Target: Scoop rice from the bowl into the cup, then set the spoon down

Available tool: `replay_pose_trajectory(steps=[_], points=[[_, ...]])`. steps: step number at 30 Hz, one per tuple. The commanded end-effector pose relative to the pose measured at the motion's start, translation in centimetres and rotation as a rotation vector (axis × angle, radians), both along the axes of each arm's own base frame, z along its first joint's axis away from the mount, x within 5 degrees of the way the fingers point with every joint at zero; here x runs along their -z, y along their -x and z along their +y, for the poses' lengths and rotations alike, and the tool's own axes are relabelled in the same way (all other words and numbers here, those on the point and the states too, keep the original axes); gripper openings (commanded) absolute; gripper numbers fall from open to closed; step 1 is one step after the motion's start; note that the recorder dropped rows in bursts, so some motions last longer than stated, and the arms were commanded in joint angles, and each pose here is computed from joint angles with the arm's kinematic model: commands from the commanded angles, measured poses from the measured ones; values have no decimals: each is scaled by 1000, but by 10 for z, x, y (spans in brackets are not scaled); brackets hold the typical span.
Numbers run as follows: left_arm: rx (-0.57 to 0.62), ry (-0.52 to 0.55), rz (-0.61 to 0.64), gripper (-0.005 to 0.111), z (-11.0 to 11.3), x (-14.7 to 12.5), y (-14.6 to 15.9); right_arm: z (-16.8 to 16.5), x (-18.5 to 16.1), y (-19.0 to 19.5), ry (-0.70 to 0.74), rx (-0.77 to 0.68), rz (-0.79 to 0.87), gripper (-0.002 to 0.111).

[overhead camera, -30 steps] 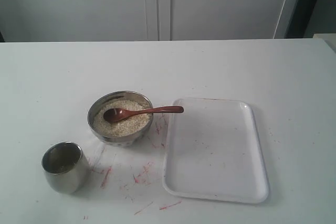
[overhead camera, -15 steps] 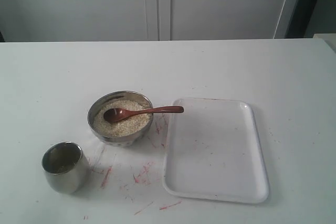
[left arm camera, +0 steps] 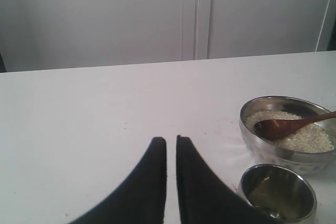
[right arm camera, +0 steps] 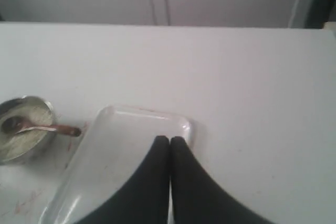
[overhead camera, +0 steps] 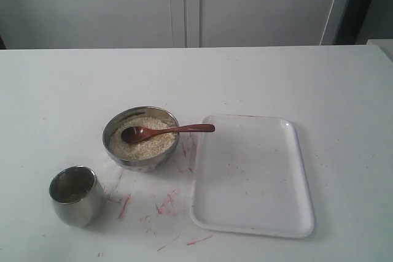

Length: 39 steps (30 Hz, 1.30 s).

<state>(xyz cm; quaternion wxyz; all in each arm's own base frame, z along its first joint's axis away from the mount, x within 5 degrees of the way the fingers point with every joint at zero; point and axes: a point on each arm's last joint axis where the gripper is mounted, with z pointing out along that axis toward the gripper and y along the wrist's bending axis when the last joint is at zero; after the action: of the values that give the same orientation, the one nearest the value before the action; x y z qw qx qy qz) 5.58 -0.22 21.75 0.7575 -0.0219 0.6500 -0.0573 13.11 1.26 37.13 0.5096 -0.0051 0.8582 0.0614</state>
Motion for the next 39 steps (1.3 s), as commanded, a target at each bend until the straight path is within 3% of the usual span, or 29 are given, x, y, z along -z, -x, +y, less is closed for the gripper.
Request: replay_pose_trajectory(steps=[1,4,10,27,39], points=[[6,8,-14,14,0,-3,1,27,-14,-52,77,-250,120,0],[6,8,-14,14,0,-3,1,47,-12,-79,125,-369,151,0],[6,8,-14,14,0,-3,1,69,2,-115,182,-434,232,0],[6,8,-14,14,0,-3,1,87,43,-150,312,-558,338,0],[6,8,-14,14,0,-3,1,159,101,-195,523,-777,374,0]])
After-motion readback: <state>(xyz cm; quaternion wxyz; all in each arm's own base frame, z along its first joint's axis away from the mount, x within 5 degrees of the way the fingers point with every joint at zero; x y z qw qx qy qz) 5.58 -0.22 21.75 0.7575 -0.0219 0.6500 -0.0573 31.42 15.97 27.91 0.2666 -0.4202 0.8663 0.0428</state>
